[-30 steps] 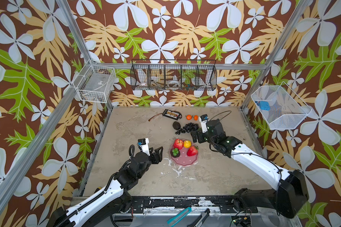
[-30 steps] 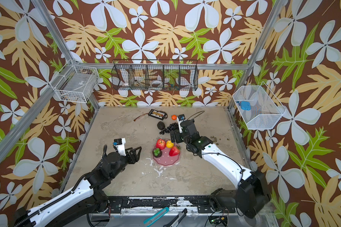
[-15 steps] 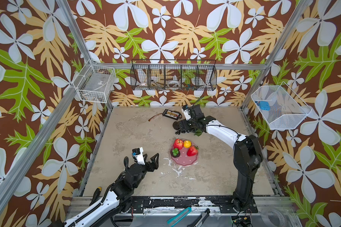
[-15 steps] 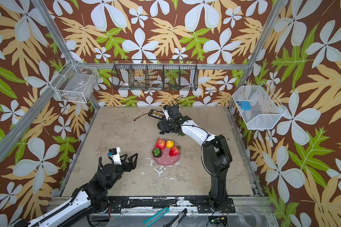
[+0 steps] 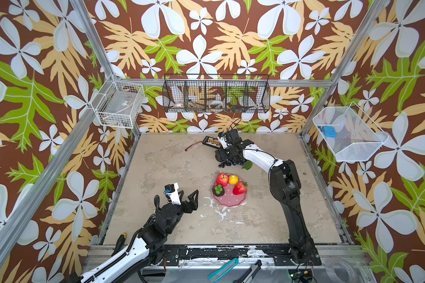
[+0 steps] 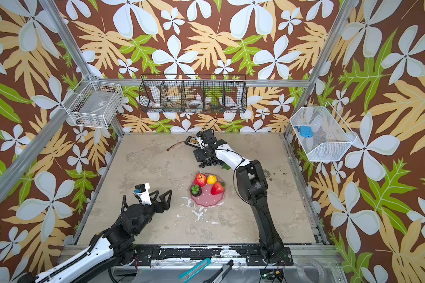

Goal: Arrange fruit in a fruit bowl
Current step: Pick up the fruit from the top-center of the table.

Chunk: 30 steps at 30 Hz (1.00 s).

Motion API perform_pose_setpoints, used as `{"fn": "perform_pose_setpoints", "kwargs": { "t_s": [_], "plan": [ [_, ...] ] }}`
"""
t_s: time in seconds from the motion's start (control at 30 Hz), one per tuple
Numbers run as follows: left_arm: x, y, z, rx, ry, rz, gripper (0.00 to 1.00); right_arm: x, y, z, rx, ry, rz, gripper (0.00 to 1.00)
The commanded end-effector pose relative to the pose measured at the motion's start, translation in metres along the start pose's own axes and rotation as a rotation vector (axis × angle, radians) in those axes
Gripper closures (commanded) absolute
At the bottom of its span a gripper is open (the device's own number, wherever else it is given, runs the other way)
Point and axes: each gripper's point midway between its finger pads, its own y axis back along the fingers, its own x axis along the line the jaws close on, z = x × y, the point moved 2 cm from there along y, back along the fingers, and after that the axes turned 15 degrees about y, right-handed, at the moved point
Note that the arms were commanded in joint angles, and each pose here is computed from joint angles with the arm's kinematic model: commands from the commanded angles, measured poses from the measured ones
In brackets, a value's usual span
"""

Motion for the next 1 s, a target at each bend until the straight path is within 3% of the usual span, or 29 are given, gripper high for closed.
{"fn": "perform_pose_setpoints", "kwargs": {
  "t_s": [0.0, 0.97],
  "plan": [
    [-0.006, 0.000, 0.006, -0.023, 0.003, -0.018, 0.10, 0.006, -0.007, -0.006, 0.030, 0.004, 0.031, 0.11],
    [-0.004, -0.002, 0.007, -0.030, -0.005, 0.003, 0.08, 0.009, -0.038, -0.001, 0.044, 0.043, -0.011, 0.40]
  ]
}}
